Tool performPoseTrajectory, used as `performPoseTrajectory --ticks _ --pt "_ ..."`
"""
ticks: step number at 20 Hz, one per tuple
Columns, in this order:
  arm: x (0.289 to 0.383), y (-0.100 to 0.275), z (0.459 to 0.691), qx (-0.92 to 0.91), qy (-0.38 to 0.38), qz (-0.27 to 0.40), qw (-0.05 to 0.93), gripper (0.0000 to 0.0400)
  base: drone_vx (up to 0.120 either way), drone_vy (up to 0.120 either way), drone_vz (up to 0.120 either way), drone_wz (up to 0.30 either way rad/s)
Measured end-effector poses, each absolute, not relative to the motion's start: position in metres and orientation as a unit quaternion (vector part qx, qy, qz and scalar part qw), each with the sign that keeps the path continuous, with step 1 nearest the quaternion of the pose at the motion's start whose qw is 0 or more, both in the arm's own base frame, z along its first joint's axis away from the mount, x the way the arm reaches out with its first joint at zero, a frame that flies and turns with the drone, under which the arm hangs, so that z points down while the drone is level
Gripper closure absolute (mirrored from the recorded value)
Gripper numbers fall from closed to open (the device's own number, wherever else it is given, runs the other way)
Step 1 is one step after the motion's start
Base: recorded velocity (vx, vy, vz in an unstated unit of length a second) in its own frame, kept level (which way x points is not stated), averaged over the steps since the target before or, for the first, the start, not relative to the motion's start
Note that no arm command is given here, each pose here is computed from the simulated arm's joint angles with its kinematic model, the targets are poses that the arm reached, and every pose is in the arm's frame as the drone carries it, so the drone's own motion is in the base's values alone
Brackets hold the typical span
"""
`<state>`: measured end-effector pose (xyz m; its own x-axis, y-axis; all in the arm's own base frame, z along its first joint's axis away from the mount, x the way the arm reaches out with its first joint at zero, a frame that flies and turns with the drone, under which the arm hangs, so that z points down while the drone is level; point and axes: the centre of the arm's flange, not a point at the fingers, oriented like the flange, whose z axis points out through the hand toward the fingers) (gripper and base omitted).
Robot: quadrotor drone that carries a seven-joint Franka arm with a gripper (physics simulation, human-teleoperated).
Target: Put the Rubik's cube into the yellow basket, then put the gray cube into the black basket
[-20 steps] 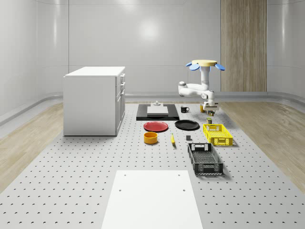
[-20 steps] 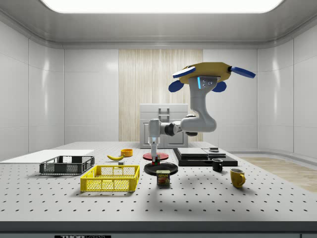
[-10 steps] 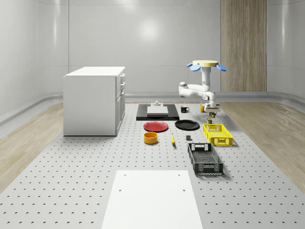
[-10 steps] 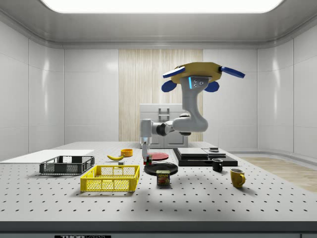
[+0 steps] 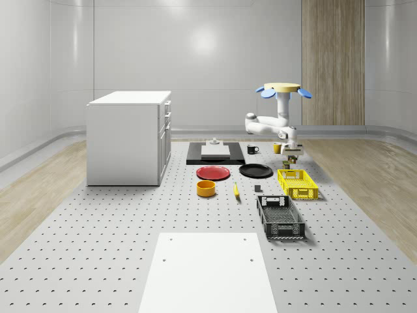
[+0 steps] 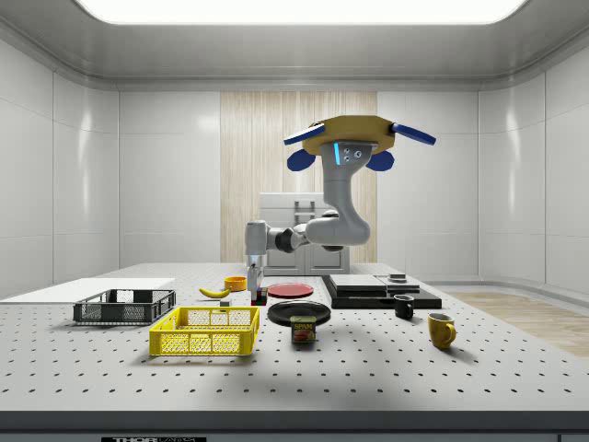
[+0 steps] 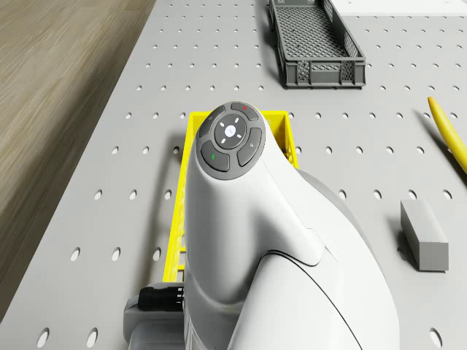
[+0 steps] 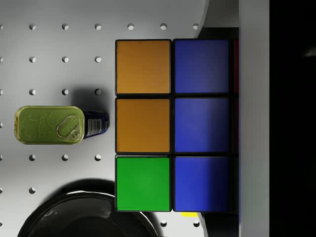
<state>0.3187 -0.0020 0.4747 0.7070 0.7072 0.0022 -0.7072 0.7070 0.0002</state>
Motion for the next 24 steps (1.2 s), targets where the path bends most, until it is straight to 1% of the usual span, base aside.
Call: performPoseTrajectory --ticks 6,12,18,22,24 --pt "0.3187 -0.0020 0.4747 0.001 -0.001 0.383 0.924 0.0075 0.120 -0.007 0.000 0.000" --pt "0.3187 -0.0020 0.4747 0.001 -0.001 0.383 0.924 0.0075 0.120 -0.113 0.000 0.000" --pt "0.3187 -0.0020 0.4747 0.001 -0.001 0.383 0.924 0.0075 0.120 0.000 -0.007 0.000" --pt "0.3187 -0.0020 0.4747 0.001 -0.001 0.383 0.924 0.0075 0.120 0.000 -0.110 0.000" --pt "0.3187 -0.0020 0.4747 0.001 -0.001 0.383 0.924 0.0075 0.120 0.040 0.000 0.000"
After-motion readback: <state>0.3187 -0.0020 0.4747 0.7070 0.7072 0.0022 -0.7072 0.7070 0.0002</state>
